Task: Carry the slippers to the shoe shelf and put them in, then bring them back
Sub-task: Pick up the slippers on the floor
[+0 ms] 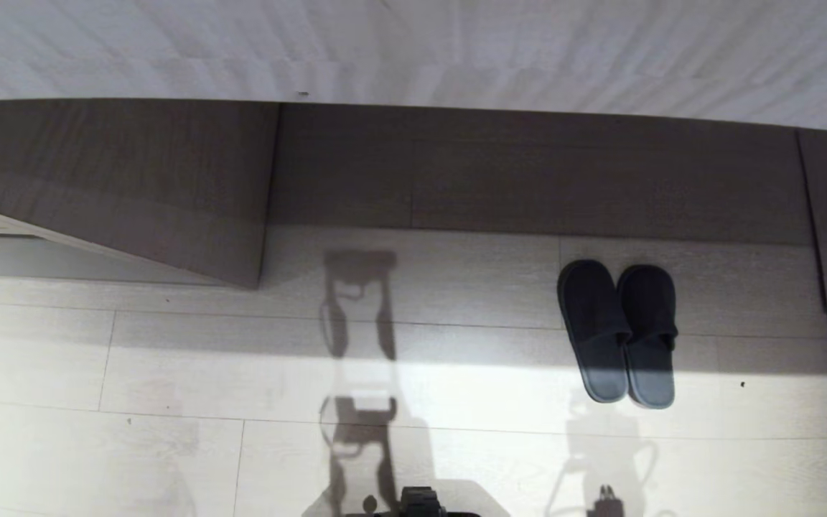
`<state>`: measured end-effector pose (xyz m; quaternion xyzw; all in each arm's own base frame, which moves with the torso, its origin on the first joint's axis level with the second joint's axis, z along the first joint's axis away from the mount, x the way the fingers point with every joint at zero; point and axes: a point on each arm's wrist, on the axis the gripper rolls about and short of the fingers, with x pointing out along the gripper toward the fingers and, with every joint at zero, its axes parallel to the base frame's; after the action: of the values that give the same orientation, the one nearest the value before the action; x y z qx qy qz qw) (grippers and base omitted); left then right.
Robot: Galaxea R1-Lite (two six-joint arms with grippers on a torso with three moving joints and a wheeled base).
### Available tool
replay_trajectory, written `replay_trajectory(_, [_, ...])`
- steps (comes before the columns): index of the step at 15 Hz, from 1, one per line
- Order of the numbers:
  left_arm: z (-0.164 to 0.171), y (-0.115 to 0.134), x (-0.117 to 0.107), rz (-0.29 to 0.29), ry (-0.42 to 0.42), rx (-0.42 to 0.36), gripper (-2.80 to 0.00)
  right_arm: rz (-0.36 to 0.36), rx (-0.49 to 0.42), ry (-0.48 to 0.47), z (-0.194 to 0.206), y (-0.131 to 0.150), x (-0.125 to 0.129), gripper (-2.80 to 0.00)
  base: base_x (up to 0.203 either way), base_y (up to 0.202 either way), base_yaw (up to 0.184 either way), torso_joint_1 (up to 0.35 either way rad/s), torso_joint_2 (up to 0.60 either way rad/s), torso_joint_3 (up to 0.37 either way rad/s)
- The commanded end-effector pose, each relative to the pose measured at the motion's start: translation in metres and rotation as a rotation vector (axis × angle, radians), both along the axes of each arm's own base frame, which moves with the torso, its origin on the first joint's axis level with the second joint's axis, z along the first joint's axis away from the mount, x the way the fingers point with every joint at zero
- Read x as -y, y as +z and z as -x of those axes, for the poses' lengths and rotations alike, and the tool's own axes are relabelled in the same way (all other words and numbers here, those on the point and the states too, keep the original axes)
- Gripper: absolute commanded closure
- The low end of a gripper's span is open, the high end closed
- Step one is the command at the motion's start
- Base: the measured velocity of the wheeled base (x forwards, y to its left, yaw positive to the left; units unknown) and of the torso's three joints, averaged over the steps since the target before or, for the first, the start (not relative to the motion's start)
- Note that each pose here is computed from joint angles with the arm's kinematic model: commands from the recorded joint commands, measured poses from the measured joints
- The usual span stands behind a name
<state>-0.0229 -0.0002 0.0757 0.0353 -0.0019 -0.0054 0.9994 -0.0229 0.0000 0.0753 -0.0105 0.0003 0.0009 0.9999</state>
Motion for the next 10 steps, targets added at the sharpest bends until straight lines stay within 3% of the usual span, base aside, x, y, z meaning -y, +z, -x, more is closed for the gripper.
replay_trajectory(1, [0.0, -0.0001, 0.0, -0.001, 0.0, -0.001, 0.0, 0.0, -0.001, 0.001, -0.0001, 0.0, 0.0, 0.0, 0.0, 0.0, 0.0, 0.005, 0.0, -0.195])
replay_trajectory(4, [0.0, -0.0001, 0.0, -0.005, 0.002, 0.0, 0.0, 0.0, -0.001, 0.001, -0.0001, 0.0, 0.0, 0.0, 0.0, 0.0, 0.0, 0.002, 0.0, -0.191])
replay_trajectory(10, [0.0, -0.0001, 0.0, -0.006, 0.002, 0.0, 0.0, 0.0, -0.001, 0.001, -0.0001, 0.0, 0.0, 0.0, 0.0, 0.0, 0.0, 0.001, 0.0, -0.028])
